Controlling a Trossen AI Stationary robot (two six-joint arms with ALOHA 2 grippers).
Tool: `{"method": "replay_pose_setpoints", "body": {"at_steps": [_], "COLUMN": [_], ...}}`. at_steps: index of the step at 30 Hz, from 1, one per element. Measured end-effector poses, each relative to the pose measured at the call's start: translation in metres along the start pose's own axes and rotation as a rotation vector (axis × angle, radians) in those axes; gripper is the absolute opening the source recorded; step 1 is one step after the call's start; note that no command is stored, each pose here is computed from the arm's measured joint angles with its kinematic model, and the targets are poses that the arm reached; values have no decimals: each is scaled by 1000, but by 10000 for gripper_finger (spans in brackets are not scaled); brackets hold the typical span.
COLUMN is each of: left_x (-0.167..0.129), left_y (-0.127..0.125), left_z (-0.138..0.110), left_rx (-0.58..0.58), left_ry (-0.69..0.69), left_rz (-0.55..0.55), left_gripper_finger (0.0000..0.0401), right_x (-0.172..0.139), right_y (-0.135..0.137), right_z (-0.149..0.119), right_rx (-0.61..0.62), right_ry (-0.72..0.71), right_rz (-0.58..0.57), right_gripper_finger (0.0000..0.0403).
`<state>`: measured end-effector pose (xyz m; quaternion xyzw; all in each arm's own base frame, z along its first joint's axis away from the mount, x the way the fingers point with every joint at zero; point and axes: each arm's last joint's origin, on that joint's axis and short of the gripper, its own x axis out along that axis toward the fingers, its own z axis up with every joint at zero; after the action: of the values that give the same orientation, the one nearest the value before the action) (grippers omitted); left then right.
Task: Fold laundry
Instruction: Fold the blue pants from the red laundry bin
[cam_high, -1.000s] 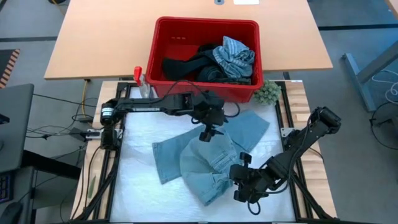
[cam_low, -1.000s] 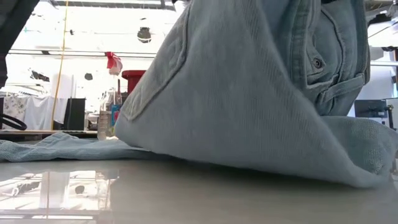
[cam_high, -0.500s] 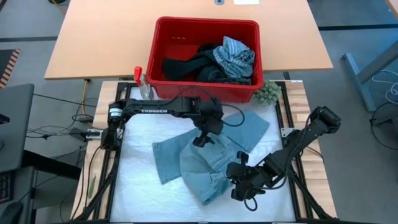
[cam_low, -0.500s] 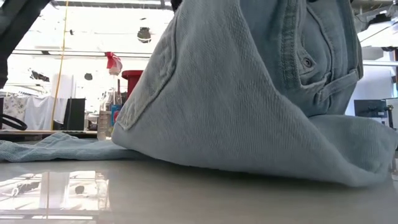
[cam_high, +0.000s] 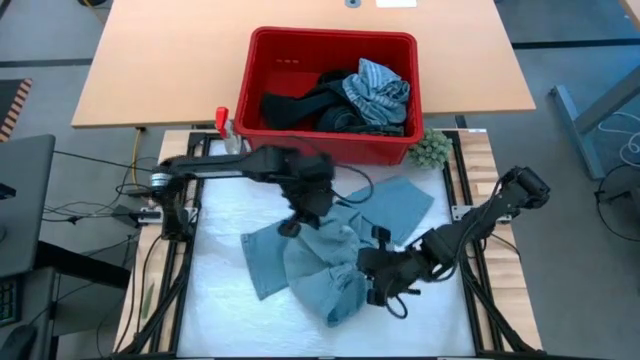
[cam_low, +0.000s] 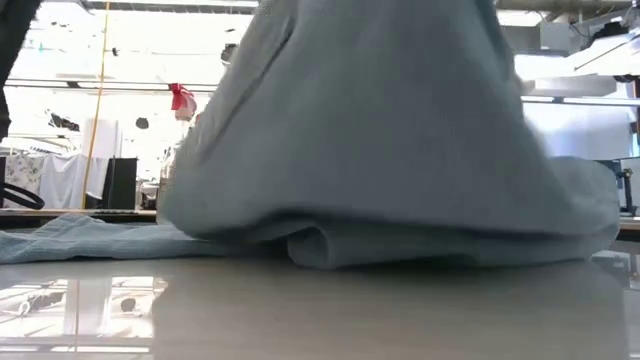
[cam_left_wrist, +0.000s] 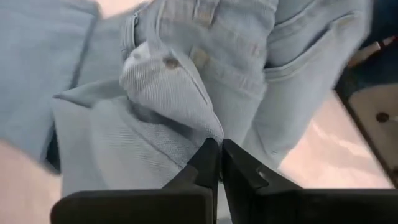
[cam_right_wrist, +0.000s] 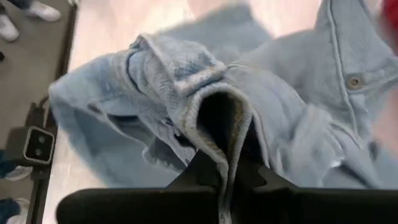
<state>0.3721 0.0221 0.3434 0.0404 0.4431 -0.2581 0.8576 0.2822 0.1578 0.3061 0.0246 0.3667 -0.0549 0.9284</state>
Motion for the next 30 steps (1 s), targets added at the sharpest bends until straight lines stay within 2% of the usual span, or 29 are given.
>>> {"method": "replay_pose_setpoints", "body": {"at_steps": [4, 8, 12, 14, 17, 21, 25, 30], "left_x": [-53, -94, -122, -127, -120, -93, -46, 13], "left_y": [-29, -60, -92, -107, -129, -157, -174, -189], "left_z": [0, -4, -12, -20, -35, -58, -76, -92], "left_rx": [-17, -55, -103, -142, -207, -282, -366, -421], "left_ry": [-82, -160, -198, -190, -165, -179, -286, -378], "left_rz": [84, 159, 232, 246, 236, 200, 130, 26], "left_gripper_finger": [0, 0, 0, 0, 0, 0, 0, 20], "right_x": [-19, -32, -46, -55, -64, -59, -34, 3], "right_y": [-16, -30, -41, -45, -50, -53, -47, -29], "right_z": [34, 70, 101, 113, 119, 107, 88, 72], "right_rx": [-96, -311, -551, -613, -623, -537, -425, -438], "right_ry": [-123, -230, -324, -349, -292, -94, 133, 290], "right_rz": [27, 118, 167, 188, 230, 321, 413, 414], "right_gripper_finger": [29, 29, 29, 29, 29, 29, 29, 29]}}
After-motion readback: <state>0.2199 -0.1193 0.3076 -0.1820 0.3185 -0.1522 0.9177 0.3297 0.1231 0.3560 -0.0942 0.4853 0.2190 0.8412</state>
